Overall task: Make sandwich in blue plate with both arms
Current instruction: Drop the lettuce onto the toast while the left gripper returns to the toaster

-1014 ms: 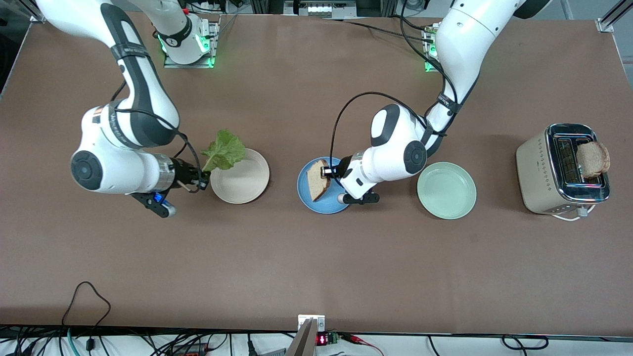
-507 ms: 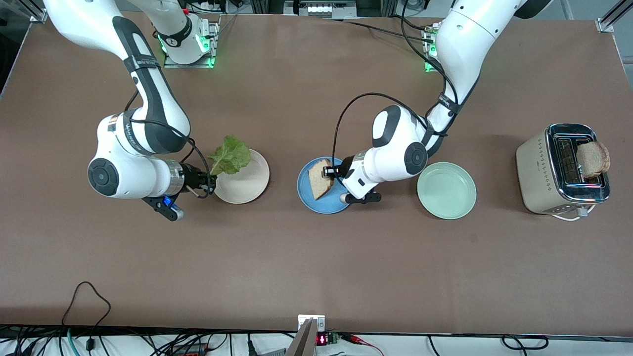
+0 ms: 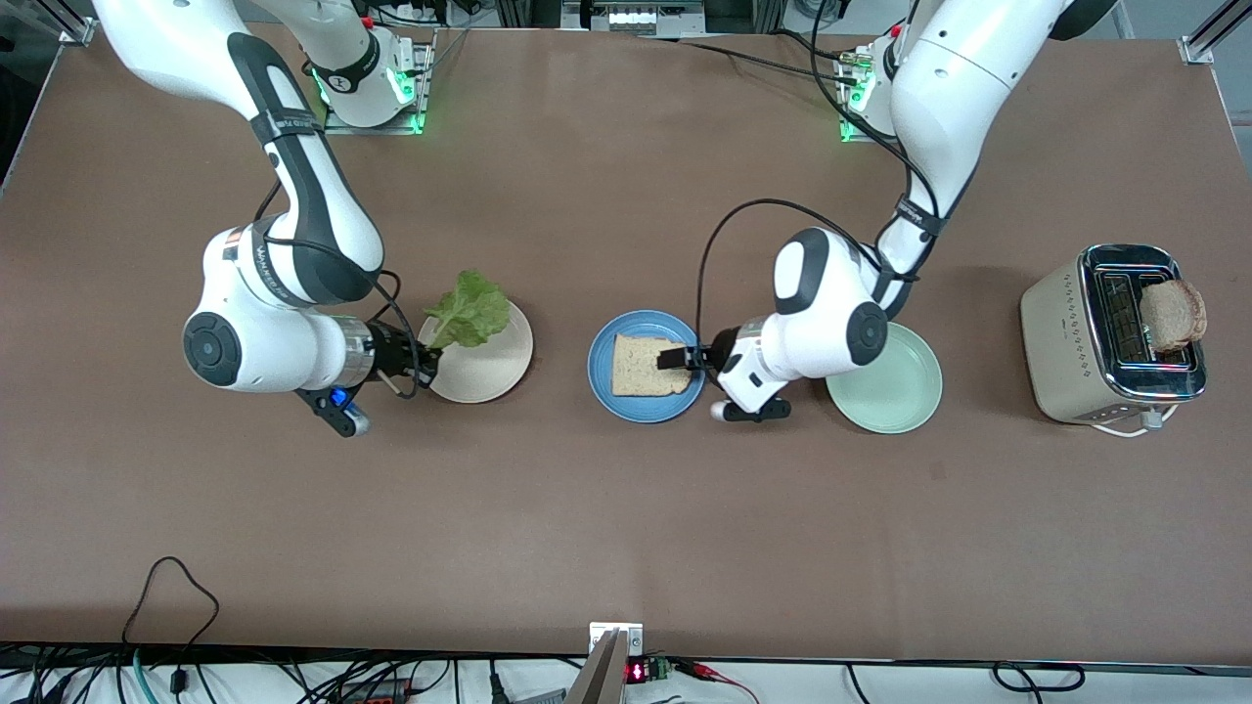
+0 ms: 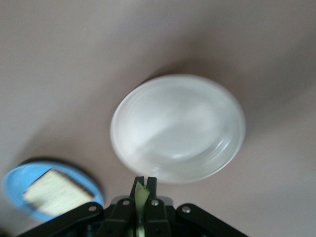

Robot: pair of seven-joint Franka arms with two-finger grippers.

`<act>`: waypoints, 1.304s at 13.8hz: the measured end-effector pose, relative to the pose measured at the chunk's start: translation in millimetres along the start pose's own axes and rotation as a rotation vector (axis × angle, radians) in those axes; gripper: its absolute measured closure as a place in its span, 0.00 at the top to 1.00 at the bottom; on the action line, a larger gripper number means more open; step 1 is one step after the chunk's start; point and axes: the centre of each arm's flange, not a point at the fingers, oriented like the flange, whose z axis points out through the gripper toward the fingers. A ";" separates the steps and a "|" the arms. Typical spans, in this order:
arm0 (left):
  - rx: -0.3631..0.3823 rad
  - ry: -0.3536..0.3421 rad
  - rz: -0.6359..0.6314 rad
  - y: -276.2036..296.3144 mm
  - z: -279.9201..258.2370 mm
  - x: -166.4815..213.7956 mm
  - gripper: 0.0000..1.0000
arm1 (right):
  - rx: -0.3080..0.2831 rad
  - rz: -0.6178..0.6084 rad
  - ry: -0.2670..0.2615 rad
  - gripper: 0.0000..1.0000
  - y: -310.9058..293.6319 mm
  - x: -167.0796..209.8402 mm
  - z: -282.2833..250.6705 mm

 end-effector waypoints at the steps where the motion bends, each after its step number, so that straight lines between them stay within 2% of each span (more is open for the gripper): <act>1: -0.002 0.009 0.007 -0.7 -7.1 1.3 1.00 | 0.034 0.045 -0.019 0.04 -11.2 -13.1 3.5; 3: 0.001 0.029 0.036 8.9 -30.6 -4.6 1.00 | 0.112 0.167 -0.048 0.04 -36.0 -41.3 12.6; 4: 0.031 0.033 0.066 11.5 -46.5 -8.0 1.00 | 0.147 0.223 -0.064 0.04 -48.2 -55.0 20.4; 5: 0.092 0.038 0.104 7.6 -67.9 -8.4 1.00 | 0.177 0.271 -0.074 0.04 -60.1 -67.6 31.7; 7: 0.225 0.050 0.150 -11.4 -119.4 -3.7 1.00 | 0.216 0.339 -0.062 0.04 -78.9 -83.5 62.6; 12: 0.487 0.080 0.124 -91.3 -265.1 7.4 1.00 | 0.288 0.430 -0.009 0.04 -108.4 -91.1 139.9; 15: 0.540 0.086 0.091 -90.2 -338.8 4.2 1.00 | 0.307 0.441 0.007 0.04 -115.4 -94.5 175.7; 18: 0.563 0.140 0.070 -72.2 -418.4 -7.9 1.00 | 0.308 0.441 0.022 0.05 -117.1 -97.3 200.6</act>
